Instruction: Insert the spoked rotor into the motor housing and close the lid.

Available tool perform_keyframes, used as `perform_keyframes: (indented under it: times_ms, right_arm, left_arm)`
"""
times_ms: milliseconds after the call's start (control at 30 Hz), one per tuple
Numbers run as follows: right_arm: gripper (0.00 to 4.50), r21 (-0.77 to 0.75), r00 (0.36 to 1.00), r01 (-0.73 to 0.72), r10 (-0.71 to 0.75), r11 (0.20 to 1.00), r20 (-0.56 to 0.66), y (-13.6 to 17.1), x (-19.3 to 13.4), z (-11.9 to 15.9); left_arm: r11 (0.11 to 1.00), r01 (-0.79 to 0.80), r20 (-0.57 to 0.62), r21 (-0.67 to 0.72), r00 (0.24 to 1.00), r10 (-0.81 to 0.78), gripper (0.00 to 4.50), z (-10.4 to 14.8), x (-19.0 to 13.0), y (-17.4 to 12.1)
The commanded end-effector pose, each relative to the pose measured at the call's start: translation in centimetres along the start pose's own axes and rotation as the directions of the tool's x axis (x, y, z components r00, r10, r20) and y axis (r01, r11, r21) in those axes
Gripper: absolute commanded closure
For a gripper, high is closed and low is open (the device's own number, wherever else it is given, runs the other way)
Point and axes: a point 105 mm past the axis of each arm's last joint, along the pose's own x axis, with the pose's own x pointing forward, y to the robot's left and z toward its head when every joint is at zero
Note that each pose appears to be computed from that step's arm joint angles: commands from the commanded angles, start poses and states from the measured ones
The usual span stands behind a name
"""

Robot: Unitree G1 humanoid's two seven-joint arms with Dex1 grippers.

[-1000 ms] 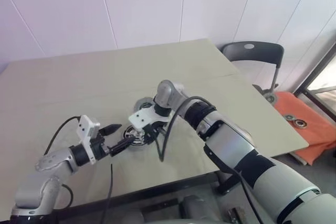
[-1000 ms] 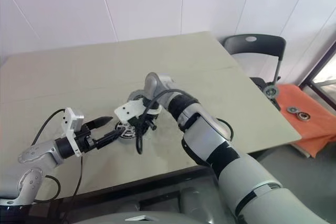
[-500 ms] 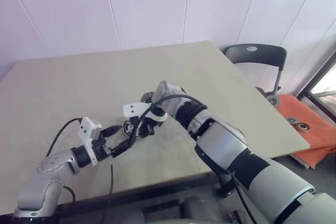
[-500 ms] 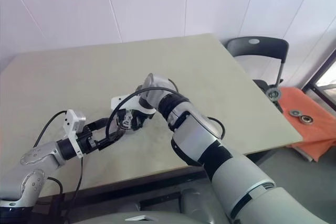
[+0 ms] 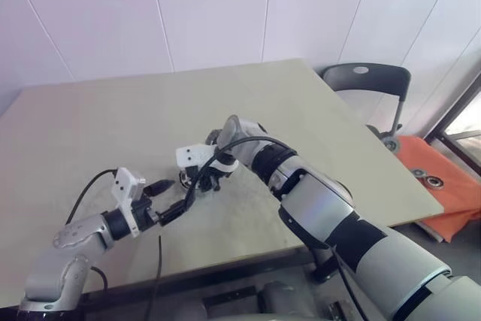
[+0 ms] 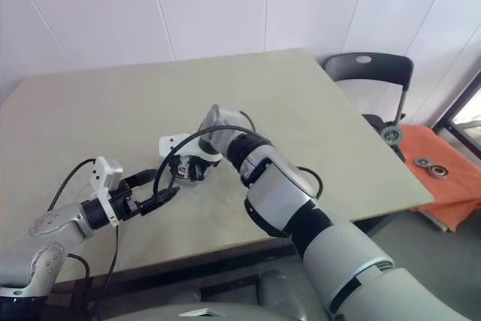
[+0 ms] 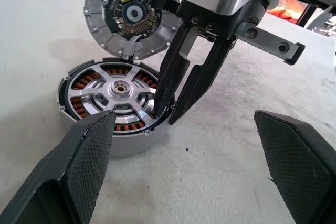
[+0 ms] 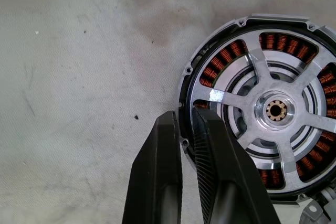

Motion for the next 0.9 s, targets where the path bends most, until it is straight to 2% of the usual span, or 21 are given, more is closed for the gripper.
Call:
perform_keyframes:
  times_ms: [33,100,200,367,500,633,700,900]
  right_arm:
    - [3.4,-0.029,0.995,0.073,-0.075,0.997,-0.064,-1.0,-0.5,-0.6]
    - [2.81,0.004,0.997,0.044,-0.043,0.999,-0.061,-0.6,-0.6,-0.6]
    - [2.81,-0.002,0.998,0.043,-0.043,0.999,-0.051,-0.7,-0.8,-0.1]
    - [2.81,-0.151,0.999,-0.016,0.011,0.988,-0.034,-0.3,-2.1,0.7]
    - [2.81,-0.338,0.995,-0.093,0.082,0.936,-0.048,0.6,-3.7,0.3]
    - [2.81,-0.405,0.993,-0.115,0.112,0.907,-0.031,1.1,-4.4,0.5]
    - [2.81,-0.438,0.994,-0.105,0.104,0.893,-0.027,1.1,-4.4,0.6]
    - [2.81,-0.584,0.998,0.04,-0.062,0.811,-0.017,-0.3,-3.8,0.1]
  left_arm:
    - [0.999,0.013,0.031,0.052,0.999,-0.014,0.0,1.4,0.0,-0.1]
    - [0.999,0.014,0.031,0.051,0.999,-0.016,0.0,1.4,-0.1,-0.1]
    - [0.999,0.015,0.03,0.051,0.999,-0.017,0.0,1.3,-0.1,-0.1]
    - [0.998,0.02,0.019,0.068,1.0,-0.021,0.0,1.3,-0.2,-0.1]
    - [0.971,-0.047,-0.046,0.236,0.997,0.06,0.0,2.5,-2.1,2.4]
    - [0.953,-0.036,-0.043,0.301,0.998,0.052,0.0,4.4,-2.9,2.7]
    - [0.945,-0.027,-0.058,0.326,0.997,0.049,0.0,4.7,-3.1,2.8]
    - [0.919,-0.027,-0.134,0.394,0.987,0.086,0.0,4.2,-4.0,3.9]
